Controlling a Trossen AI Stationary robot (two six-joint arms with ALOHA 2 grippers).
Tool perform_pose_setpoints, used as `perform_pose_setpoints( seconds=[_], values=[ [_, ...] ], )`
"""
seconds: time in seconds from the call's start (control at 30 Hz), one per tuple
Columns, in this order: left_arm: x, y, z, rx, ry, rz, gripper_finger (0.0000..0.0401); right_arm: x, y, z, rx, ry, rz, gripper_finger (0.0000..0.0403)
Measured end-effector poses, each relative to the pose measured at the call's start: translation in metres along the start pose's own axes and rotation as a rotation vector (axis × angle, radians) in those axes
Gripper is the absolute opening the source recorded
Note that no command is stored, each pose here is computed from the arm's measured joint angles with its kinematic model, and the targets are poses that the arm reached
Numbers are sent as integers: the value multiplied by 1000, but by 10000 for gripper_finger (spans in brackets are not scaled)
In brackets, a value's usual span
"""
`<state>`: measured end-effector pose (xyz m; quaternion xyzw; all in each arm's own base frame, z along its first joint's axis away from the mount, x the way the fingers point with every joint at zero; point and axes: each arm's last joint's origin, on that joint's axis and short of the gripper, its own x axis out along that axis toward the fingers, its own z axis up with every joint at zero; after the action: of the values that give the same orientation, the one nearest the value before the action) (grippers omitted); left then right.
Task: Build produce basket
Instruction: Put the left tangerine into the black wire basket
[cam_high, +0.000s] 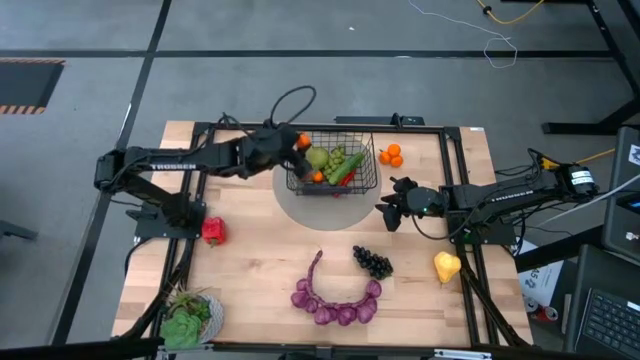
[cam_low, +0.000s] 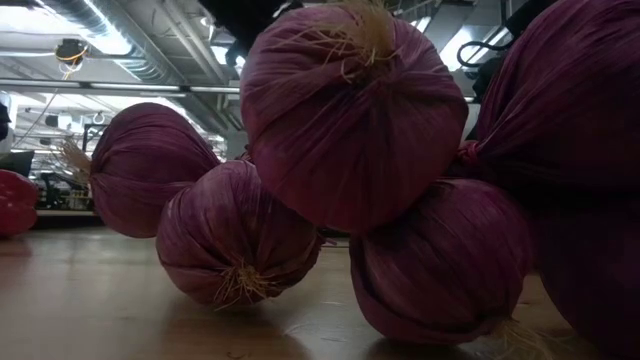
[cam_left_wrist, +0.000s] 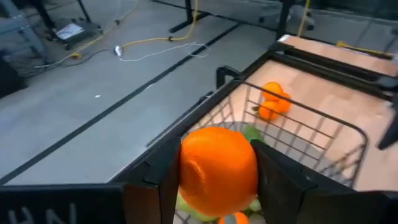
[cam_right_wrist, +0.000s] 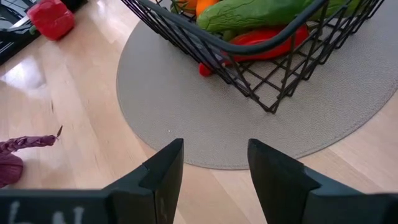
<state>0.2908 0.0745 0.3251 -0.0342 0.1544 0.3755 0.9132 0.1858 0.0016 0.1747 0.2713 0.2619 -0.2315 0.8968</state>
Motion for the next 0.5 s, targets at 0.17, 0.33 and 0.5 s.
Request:
perform_pose_setpoints(
  seconds=[0.17, 0.33, 0.5],
  values=[
    [6, 10, 1, -12, 1, 38, 164, 0, 0, 0, 2, 0, 0, 181],
    [14, 18, 1, -41, 21, -42, 166, 0, 0, 0, 3, 0, 0, 181],
    [23, 24, -1, -119, 51, -106, 182, 0, 0, 0, 3, 0, 0, 181]
  ],
)
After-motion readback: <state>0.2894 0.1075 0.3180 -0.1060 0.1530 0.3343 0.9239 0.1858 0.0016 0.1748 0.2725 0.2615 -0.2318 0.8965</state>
